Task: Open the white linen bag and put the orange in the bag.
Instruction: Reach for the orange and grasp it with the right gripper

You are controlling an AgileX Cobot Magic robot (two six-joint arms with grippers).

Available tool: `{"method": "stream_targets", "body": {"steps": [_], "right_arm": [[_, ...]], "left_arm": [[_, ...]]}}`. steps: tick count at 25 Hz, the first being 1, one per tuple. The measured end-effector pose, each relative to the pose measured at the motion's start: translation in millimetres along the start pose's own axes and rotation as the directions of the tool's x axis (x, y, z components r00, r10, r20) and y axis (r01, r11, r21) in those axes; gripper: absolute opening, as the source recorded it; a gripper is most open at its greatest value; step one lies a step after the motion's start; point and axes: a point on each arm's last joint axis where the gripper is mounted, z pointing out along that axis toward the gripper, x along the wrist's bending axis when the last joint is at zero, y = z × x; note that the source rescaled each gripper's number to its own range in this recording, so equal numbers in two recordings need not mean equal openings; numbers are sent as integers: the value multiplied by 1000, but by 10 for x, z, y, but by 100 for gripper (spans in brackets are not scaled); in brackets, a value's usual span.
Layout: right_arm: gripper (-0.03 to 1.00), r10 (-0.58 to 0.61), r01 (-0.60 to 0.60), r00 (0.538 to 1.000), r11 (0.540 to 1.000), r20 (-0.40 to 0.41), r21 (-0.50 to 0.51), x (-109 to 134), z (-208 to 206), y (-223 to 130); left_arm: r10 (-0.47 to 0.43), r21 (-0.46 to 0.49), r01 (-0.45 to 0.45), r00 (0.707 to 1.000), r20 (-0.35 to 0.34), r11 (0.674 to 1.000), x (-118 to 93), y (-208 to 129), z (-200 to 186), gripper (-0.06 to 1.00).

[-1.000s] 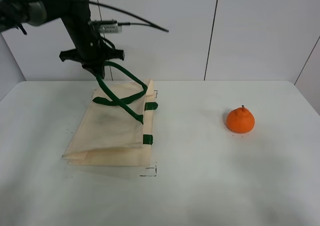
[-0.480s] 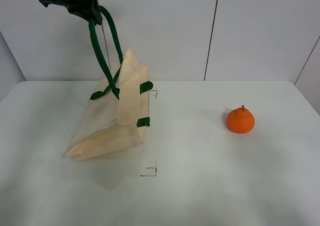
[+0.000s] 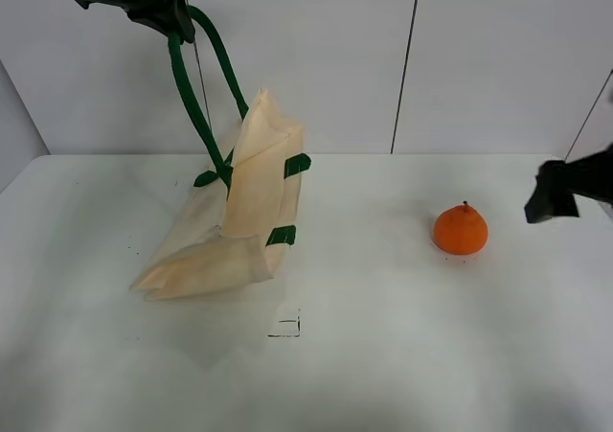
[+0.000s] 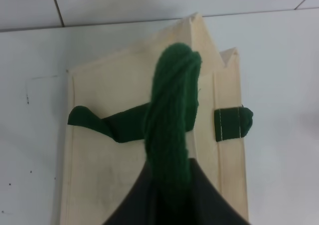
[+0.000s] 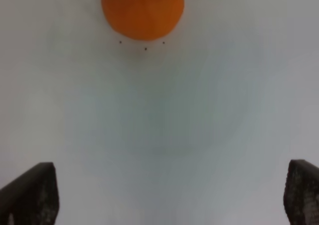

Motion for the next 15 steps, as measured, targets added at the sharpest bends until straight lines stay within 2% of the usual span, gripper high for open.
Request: {"method": "stream_targets", "body": {"steps": [5, 8, 12, 15], "right_arm": [[100, -21, 23, 1000, 994, -19, 106, 10, 632, 712], [100, -58, 64, 997, 987, -40, 147, 107, 973, 975], [100, -100, 111, 993, 976, -68, 185, 302, 1314, 1142], [100, -83, 96, 994, 969, -68, 227, 331, 1513, 1132]], "left_arm": [[0, 0, 0, 1000, 0, 1000, 0, 0, 0, 0], [0, 0, 0, 1000, 0, 1000, 0, 0, 0, 0], [0, 0, 0, 1000, 0, 1000, 0, 0, 0, 0], [0, 0, 0, 1000, 0, 1000, 0, 0, 0, 0]]}}
